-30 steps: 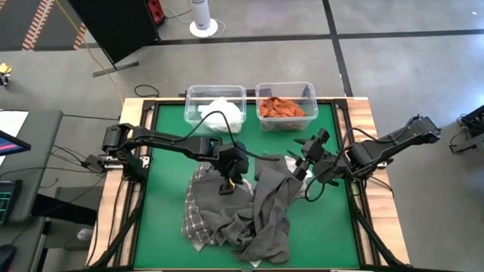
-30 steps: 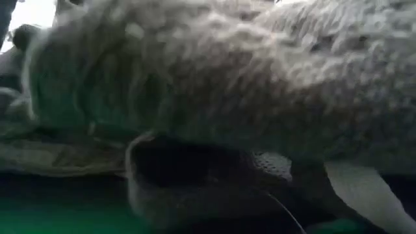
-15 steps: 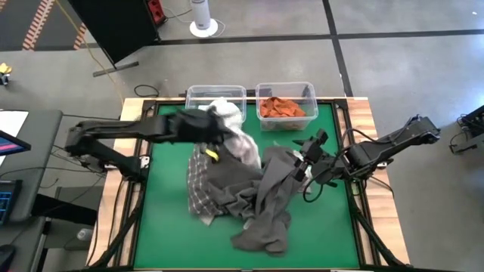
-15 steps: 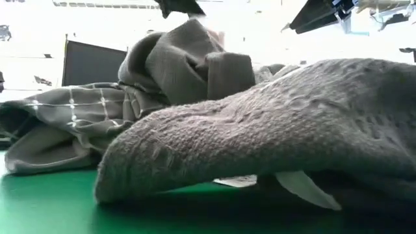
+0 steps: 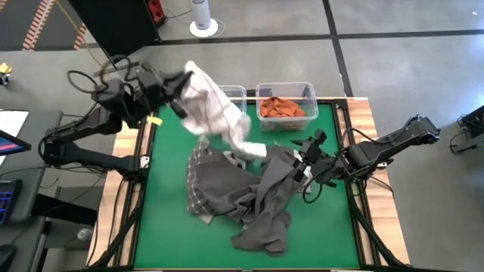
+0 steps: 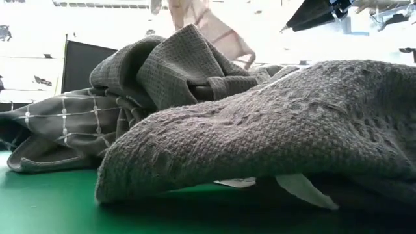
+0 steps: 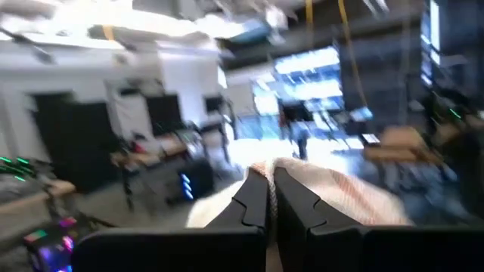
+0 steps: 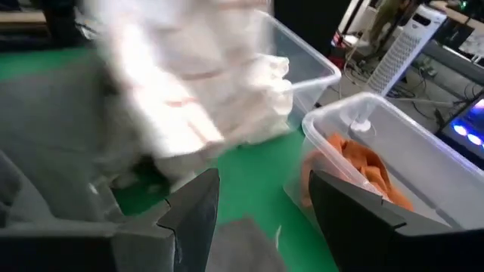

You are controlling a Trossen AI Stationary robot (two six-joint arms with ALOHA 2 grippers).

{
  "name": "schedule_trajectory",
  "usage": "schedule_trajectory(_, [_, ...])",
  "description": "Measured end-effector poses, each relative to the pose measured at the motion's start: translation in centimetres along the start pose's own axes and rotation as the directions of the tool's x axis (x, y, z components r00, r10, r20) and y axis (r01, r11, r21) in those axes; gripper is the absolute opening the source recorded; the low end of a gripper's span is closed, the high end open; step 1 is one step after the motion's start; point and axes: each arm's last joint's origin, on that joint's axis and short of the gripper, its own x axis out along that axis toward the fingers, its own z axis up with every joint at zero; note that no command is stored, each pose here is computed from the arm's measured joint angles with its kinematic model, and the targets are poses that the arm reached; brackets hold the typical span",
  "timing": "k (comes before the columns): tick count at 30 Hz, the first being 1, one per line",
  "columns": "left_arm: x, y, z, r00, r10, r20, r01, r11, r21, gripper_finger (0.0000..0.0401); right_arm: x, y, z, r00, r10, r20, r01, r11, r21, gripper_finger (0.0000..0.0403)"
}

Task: Sort towels by color in basket
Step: Put the white striped microfiber towel into the left transparent bin

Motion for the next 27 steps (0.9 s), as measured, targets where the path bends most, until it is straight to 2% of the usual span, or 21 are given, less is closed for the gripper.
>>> schedule_trajectory(2, [0.4, 0.7, 0.3, 0.998, 0.049, 0.039, -0.05, 0.999, 0.009, 0.0001, 0.0, 0.1, 0.3, 1.0, 0.009, 0.022, -0.009, 1.0, -0.003, 0.0249])
schedule_trajectory(8, [2.6, 1.9, 0.5, 0.988, 0.146, 0.054, -0.149, 0.987, 0.058, 0.0001, 0.0, 0.2, 0.6, 0.999, 0.017, 0.042, -0.016, 1.0, -0.02, 0.0249])
schedule_trajectory(11, [3.3, 2.1, 1.1, 0.972, 0.184, 0.149, -0.193, 0.98, 0.046, 0.0001, 0.0, 0.2, 0.6, 0.999, 0.016, 0.041, -0.015, 1.0, -0.025, 0.0249])
schedule_trajectory(15, [3.3, 2.9, 2.7, 0.906, 0.269, 0.328, -0.298, 0.954, 0.041, 0.0, 0.0, 0.2, 0.6, 0.999, 0.016, 0.04, -0.015, 1.0, -0.025, 0.0249])
schedule_trajectory(19, [3.8, 3.9, 2.9, 0.847, 0.339, 0.41, -0.385, 0.923, 0.033, 0.0, 0.0, 0.2, 0.6, 0.999, 0.017, 0.04, -0.016, 1.0, -0.015, 0.0249])
schedule_trajectory(24, [4.8, 4.9, 2.4, 0.806, 0.343, 0.482, -0.378, 0.926, -0.026, 0.0, 0.0, 0.3, 0.6, 0.999, 0.019, 0.041, -0.019, 1.0, -0.004, 0.0249])
schedule_trajectory(27, [5.6, 5.6, 2.1, 0.751, 0.357, 0.555, -0.392, 0.918, -0.06, 0.0, 0.0, 0.3, 0.6, 0.999, 0.02, 0.042, -0.02, 1.0, -0.001, 0.0249])
